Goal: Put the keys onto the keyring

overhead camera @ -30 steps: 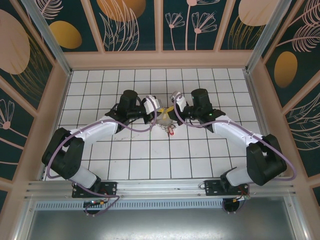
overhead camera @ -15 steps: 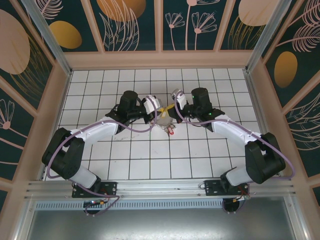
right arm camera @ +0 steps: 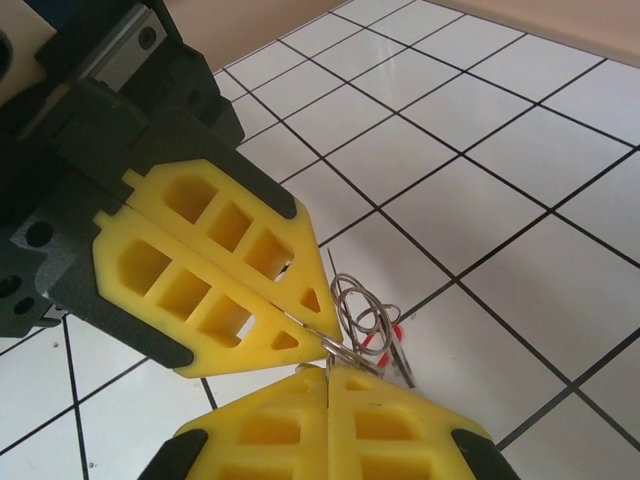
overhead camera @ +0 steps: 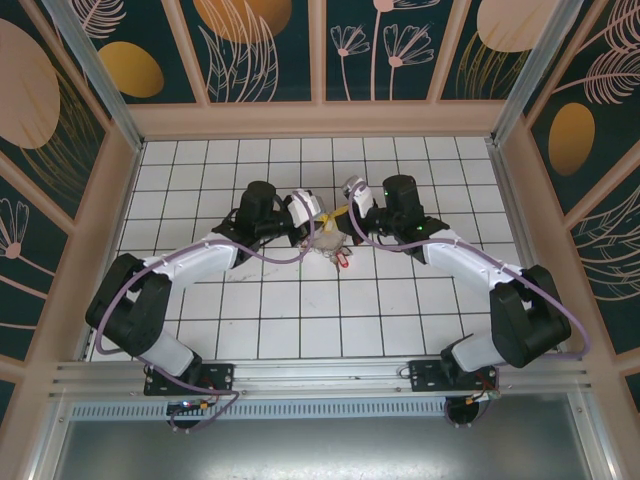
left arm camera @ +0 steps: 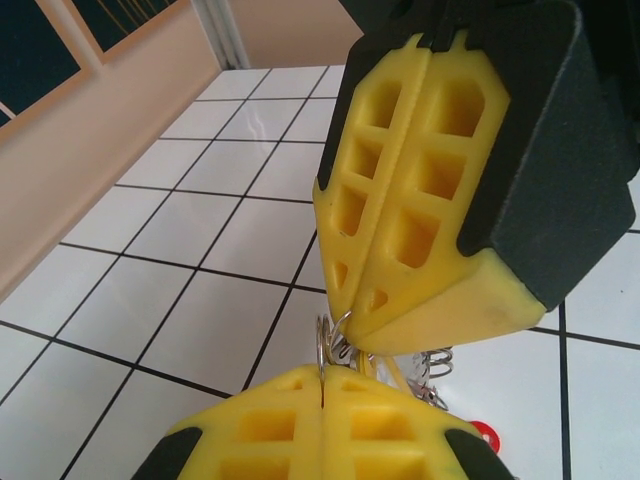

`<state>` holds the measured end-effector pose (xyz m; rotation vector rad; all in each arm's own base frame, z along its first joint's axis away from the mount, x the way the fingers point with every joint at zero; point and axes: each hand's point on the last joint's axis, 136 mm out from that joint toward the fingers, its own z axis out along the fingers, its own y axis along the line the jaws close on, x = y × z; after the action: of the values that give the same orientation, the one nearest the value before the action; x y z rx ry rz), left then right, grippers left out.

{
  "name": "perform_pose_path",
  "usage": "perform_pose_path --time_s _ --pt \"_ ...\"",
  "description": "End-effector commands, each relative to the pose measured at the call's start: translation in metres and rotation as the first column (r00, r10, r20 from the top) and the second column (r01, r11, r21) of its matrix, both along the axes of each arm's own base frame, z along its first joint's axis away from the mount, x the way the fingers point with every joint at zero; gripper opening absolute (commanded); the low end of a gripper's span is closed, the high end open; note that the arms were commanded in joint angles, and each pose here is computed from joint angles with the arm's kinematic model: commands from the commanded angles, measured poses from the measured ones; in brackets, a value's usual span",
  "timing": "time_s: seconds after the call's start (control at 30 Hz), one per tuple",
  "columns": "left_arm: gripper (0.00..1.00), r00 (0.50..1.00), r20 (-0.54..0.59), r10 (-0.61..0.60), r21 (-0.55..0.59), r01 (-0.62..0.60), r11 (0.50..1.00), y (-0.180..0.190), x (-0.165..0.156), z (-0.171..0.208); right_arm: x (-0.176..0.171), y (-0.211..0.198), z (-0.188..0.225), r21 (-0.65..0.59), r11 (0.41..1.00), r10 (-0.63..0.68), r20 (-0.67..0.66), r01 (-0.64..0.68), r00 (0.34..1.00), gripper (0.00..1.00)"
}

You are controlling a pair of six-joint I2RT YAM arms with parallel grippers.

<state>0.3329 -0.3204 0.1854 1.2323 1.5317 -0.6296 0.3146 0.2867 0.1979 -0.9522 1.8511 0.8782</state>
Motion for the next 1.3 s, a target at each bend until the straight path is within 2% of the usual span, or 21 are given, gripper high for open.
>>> perform_pose_path --time_s 0.0,0.33,0.53,0.7,0.93,1.23,1.27 --pt "0.00 0.998 -0.032 -0.048 -0.034 0.047 0.998 -0.012 -0.004 0.001 -0.002 0.007 0.041 0.069 0.997 0.014 0.165 -0.025 0.986 0.00" --pt "0.00 0.995 -0.083 -0.051 -0.006 0.051 0.999 -0.015 -0.001 -0.008 0.003 0.011 0.041 0.035 0.999 0.022 0.213 -0.030 0.977 0.00" --pt "0.00 0.995 -0.088 -0.045 -0.021 0.043 0.999 -0.018 0.003 0.002 -0.003 0.016 0.036 -0.007 0.998 0.058 0.228 -0.058 0.972 0.00" --pt "0.00 0.988 -0.148 -0.039 -0.033 0.034 0.999 -0.021 0.004 -0.001 -0.003 0.017 0.034 -0.025 0.998 0.069 0.236 -0.065 0.969 0.00" --pt "0.00 0.989 -0.143 -0.042 -0.038 0.037 0.999 -0.019 0.001 0.000 0.003 0.013 0.032 -0.038 0.999 0.035 0.243 -0.026 0.969 0.00" --pt "0.00 0.999 -0.045 0.011 -0.069 -0.014 0.997 -0.013 0.007 0.025 0.013 0.003 0.010 -0.093 0.995 -0.032 0.154 0.047 0.988 0.00" --pt "0.00 0.998 -0.058 0.020 -0.057 -0.023 0.998 -0.010 0.005 0.016 0.012 0.002 0.010 -0.089 0.995 -0.036 0.144 0.049 0.989 0.00"
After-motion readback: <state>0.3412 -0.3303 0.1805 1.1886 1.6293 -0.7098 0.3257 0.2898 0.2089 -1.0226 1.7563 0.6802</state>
